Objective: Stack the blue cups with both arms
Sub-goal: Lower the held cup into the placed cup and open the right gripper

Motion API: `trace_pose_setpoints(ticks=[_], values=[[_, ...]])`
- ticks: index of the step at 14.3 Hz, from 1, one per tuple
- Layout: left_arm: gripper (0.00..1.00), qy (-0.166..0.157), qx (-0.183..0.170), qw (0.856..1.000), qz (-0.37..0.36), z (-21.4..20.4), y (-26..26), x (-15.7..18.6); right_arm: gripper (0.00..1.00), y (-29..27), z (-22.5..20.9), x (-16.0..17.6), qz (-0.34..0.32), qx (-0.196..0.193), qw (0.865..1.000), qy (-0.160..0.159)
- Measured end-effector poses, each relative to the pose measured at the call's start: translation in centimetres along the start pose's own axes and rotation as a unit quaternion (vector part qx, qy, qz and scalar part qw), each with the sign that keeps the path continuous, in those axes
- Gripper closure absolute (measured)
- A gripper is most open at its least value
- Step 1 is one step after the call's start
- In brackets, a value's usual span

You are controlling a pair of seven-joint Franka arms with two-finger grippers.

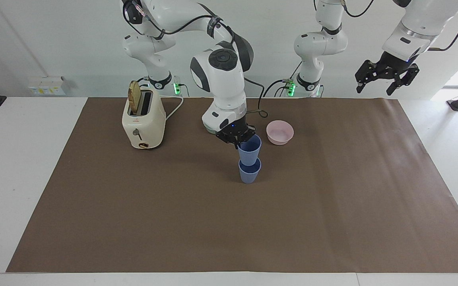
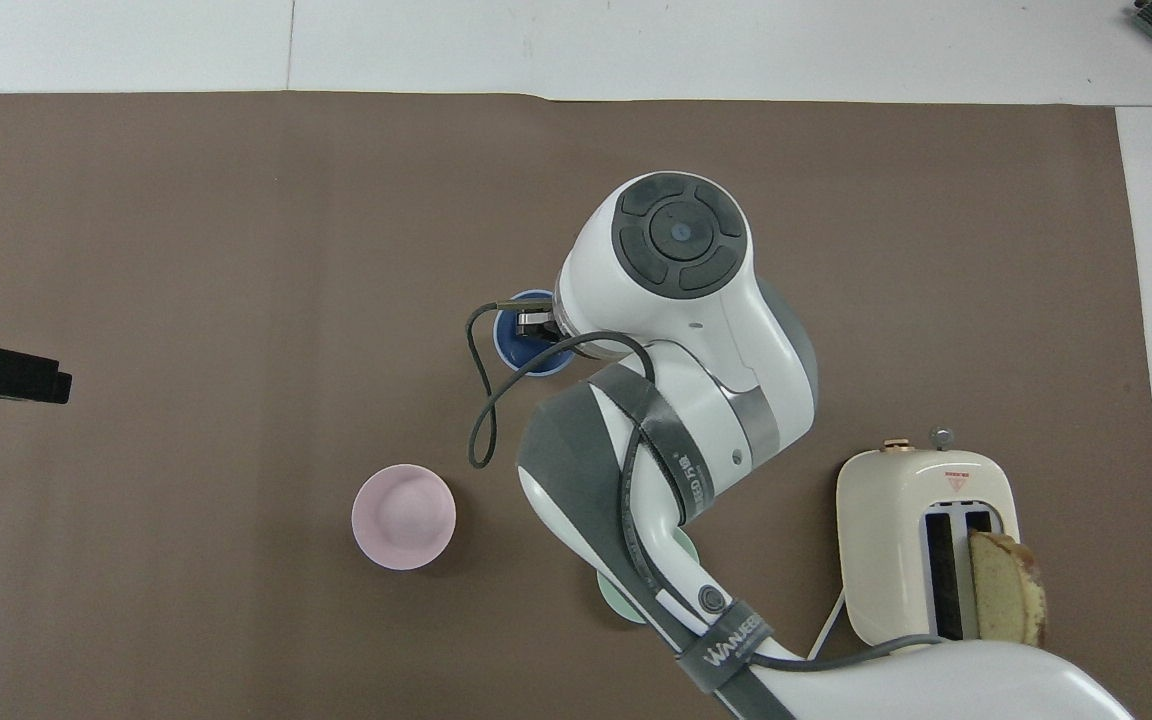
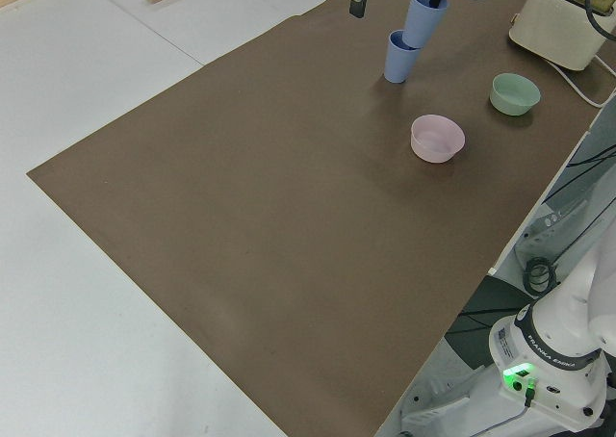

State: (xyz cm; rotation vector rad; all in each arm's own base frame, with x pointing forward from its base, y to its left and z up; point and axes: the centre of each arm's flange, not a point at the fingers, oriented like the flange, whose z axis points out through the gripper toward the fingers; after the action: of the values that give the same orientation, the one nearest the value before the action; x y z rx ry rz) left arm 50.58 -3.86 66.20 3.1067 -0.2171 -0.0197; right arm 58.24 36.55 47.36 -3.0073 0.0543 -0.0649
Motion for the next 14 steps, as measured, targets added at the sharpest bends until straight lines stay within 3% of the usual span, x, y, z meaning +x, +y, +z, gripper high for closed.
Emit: trace_pose_setpoints(ticks=[14], values=[[0.0,-0.005,0.0,1.0,0.0,0.4,0.1,-0.3,0.94,0.2,1.2,0.6,0.001,-0.003,1.0,0.003]])
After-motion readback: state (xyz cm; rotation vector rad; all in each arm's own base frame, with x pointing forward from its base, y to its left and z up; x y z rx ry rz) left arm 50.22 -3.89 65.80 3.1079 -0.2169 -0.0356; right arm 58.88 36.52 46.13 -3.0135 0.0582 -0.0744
